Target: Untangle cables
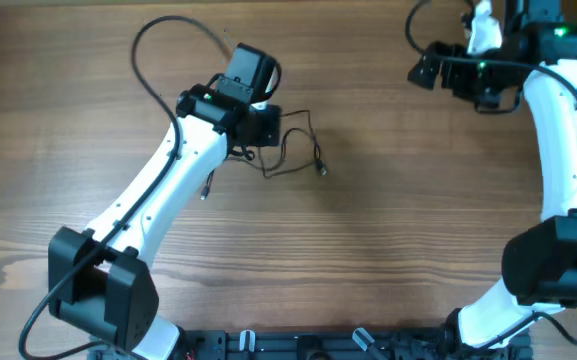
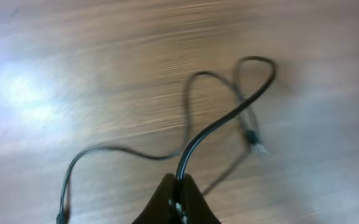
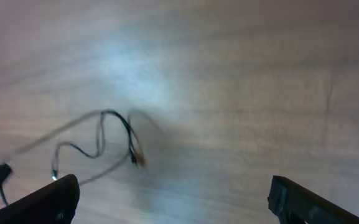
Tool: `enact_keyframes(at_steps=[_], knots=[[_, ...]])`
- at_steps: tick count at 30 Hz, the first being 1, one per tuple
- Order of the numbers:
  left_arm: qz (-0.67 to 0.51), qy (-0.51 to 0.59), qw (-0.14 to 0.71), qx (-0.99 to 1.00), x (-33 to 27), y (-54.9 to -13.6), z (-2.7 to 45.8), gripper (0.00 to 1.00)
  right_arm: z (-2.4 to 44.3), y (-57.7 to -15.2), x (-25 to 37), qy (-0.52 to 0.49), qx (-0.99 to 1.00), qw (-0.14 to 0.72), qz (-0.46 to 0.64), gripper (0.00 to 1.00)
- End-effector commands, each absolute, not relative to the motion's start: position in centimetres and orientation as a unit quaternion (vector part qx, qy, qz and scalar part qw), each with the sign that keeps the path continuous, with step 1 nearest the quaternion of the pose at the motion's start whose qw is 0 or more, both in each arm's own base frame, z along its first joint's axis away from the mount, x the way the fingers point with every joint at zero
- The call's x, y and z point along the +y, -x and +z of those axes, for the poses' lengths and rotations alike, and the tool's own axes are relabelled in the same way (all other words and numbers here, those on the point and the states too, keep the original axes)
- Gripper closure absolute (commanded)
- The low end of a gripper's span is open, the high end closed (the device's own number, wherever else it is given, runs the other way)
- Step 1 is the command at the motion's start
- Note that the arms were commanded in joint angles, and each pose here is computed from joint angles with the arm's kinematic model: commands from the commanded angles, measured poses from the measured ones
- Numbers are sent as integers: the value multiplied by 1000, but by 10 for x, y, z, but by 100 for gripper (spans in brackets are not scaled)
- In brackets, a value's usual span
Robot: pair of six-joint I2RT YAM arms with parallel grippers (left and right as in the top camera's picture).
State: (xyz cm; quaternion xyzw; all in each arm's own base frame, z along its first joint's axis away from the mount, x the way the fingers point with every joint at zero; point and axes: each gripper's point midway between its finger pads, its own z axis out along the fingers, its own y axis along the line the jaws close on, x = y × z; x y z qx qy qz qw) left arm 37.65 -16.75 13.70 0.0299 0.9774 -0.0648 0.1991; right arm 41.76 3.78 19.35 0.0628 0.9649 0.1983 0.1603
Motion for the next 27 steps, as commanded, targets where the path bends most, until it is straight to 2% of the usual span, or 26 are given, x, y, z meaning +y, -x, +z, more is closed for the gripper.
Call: enact_keyframes(at_steps=[1, 2, 3, 5, 8, 10, 12, 13, 14, 15, 22, 27], knots=[[-45, 219, 198, 954, -122, -380, 108, 48, 163, -406, 46, -66, 965, 122, 222, 0], [-45, 232, 203, 950, -116, -383, 101, 11, 159, -406, 55, -59, 960, 119, 246, 0], [-31, 239, 207, 948, -108, -383, 100, 0, 158, -405, 61, -46, 957, 120, 259, 0], [20, 264, 220, 939, -74, -385, 102, 0, 158, -402, 79, -29, 953, 113, 280, 0], [53, 319, 195, 926, -23, -377, 97, 0, 158, -399, 124, 24, 946, 115, 302, 0], [20, 359, 169, 918, -2, -376, 93, 0, 150, -396, 171, 66, 939, 124, 313, 0], [-8, 395, 149, 907, 17, -373, 91, 0, 134, -387, 215, 61, 934, 113, 333, 2], [-2, 410, 141, 901, 30, -368, 89, 0, 125, -381, 234, 69, 931, 112, 341, 21], [2, 431, 137, 892, 46, -365, 89, 0, 112, -367, 269, 106, 921, 118, 354, 68], [3, 445, 137, 885, 57, -363, 89, 0, 104, -357, 290, 135, 914, 128, 361, 95], [9, 468, 131, 874, 76, -357, 88, 0, 58, -324, 426, 245, 857, 268, 365, 96], [12, 468, 122, 875, 75, -352, 87, 0, 18, -321, 452, 260, 838, 285, 387, 96]])
